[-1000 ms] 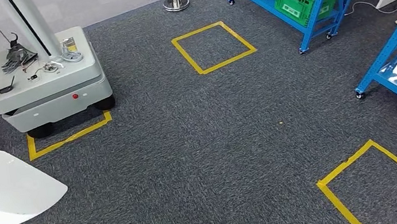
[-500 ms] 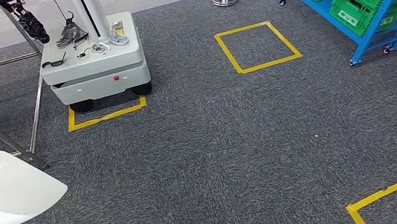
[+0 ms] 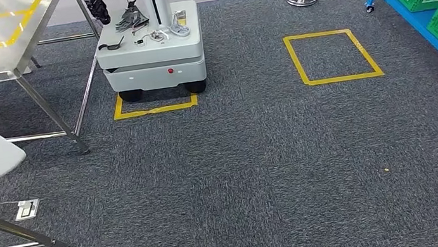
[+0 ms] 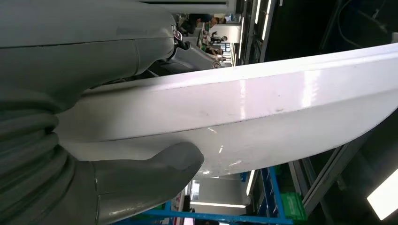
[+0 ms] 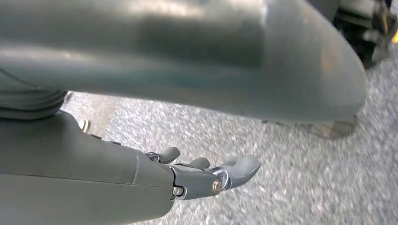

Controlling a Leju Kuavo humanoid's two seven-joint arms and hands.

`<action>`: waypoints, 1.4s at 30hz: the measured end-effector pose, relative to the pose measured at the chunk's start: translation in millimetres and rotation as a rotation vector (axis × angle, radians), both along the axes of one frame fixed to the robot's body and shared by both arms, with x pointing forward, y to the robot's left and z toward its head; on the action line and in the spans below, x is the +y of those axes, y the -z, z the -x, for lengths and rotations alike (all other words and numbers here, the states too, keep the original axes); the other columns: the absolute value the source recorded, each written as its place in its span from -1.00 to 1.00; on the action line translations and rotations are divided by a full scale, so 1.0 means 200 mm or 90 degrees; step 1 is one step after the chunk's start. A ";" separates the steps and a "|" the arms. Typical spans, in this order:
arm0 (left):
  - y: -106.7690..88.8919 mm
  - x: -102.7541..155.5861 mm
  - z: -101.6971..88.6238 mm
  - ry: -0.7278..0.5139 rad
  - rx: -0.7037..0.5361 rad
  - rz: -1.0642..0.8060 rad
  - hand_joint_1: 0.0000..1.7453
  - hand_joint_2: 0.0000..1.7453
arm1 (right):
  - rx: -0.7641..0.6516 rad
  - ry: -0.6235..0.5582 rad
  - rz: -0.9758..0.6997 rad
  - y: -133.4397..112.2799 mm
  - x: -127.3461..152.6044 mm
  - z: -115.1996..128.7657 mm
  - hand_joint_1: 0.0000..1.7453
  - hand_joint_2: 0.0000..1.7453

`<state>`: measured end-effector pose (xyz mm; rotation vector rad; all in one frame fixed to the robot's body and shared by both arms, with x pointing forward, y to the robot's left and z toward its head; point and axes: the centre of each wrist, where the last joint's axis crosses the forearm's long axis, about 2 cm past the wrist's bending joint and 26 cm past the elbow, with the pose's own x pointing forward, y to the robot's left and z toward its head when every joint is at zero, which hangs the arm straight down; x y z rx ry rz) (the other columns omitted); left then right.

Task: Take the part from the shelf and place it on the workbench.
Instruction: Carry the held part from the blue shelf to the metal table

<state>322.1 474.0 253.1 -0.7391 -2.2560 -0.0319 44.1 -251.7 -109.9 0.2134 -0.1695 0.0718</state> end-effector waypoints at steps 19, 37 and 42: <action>-0.01 0.20 0.03 -0.075 0.016 -0.024 1.00 1.00 | -0.025 0.013 -0.008 0.00 0.02 0.02 -1.00 -1.00; 0.07 0.28 0.15 -0.094 0.034 -0.025 1.00 1.00 | -0.018 -0.003 -0.007 0.00 0.03 0.05 -1.00 -1.00; 0.08 0.30 0.21 -0.097 0.037 -0.018 1.00 1.00 | -0.020 -0.006 -0.007 0.00 0.02 0.06 -1.00 -1.00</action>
